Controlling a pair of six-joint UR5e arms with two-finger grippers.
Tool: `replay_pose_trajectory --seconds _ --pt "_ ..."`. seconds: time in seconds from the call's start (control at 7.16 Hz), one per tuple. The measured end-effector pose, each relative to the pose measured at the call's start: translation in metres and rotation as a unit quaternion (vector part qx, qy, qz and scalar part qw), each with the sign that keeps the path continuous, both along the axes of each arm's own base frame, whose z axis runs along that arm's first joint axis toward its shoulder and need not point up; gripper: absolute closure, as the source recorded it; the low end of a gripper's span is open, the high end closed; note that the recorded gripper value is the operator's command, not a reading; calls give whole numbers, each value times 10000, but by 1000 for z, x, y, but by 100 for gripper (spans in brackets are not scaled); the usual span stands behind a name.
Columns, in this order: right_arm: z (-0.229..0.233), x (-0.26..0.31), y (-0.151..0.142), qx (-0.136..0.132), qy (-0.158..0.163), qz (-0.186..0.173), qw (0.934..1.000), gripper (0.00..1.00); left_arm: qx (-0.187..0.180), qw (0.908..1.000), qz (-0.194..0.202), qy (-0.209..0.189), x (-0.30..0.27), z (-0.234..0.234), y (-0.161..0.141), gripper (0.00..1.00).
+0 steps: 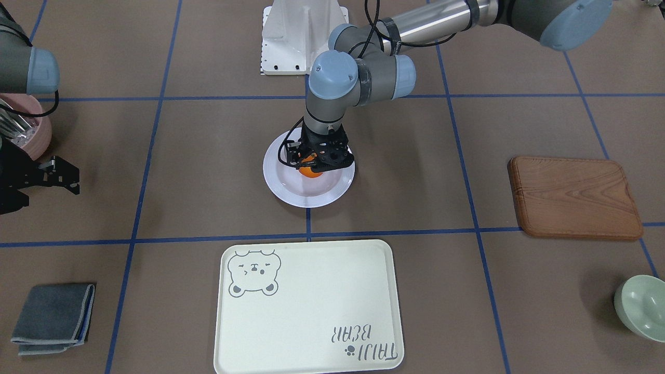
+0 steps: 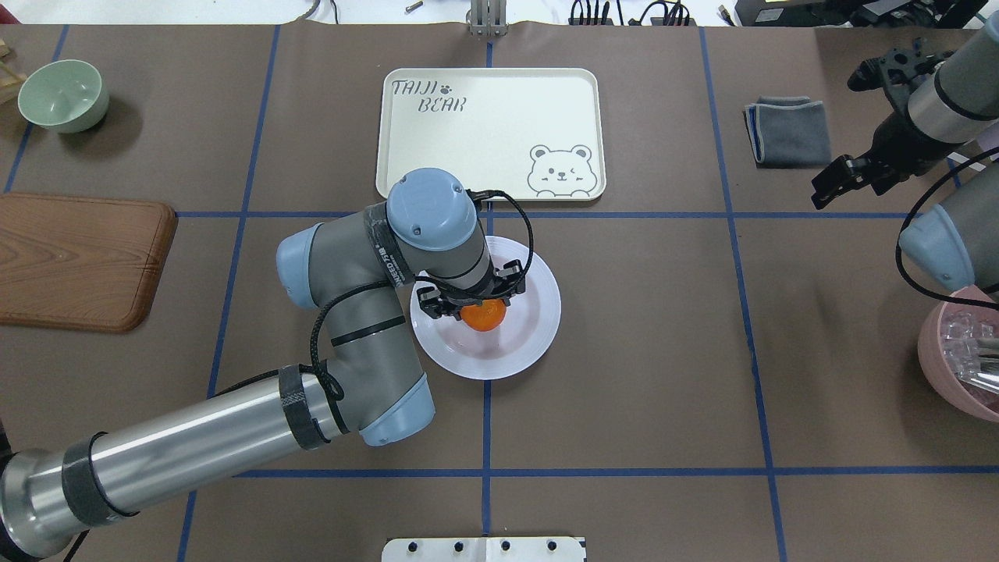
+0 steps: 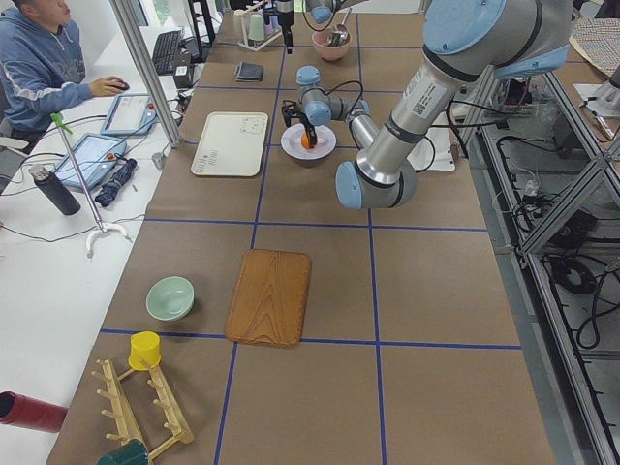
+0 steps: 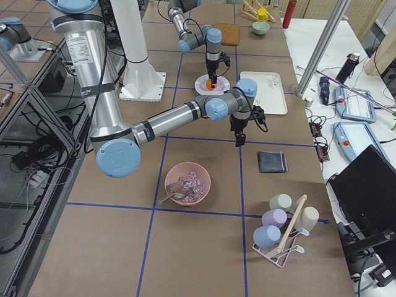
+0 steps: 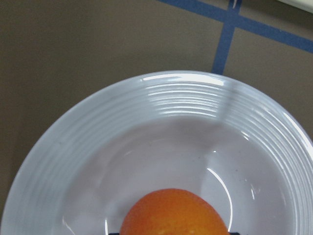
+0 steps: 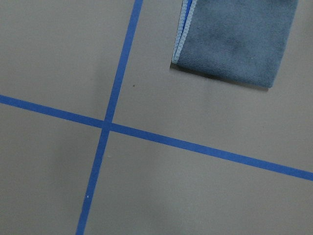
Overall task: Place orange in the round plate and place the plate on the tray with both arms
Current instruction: 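Carry the orange with the left gripper and release it onto the white plate, then withdraw the left gripper while the right gripper reaches toward the plate rim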
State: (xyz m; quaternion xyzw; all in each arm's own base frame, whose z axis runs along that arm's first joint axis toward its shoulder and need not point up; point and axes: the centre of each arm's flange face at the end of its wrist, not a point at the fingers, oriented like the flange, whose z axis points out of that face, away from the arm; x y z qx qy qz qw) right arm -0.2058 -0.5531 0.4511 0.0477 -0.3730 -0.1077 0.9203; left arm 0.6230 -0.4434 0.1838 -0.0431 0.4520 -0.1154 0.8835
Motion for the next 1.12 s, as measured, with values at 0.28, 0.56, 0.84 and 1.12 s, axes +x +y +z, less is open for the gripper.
replay_pose_trajectory --seconds 0.28,0.56,0.84,1.12 --pt "-2 -1 -1 9 -6 2 10000 0 62 10000 -13 34 -2 -5 2 2" --pt "-5 -2 -2 -4 -22 24 10000 0 115 9998 -84 148 -36 2 5 2" --pt "-32 -37 0 -206 -227 259 9992 0 16 9993 -175 344 -117 29 -10 2" --pt "-60 -101 26 -519 -724 579 9943 0 176 9993 -120 310 -179 61 -41 2"
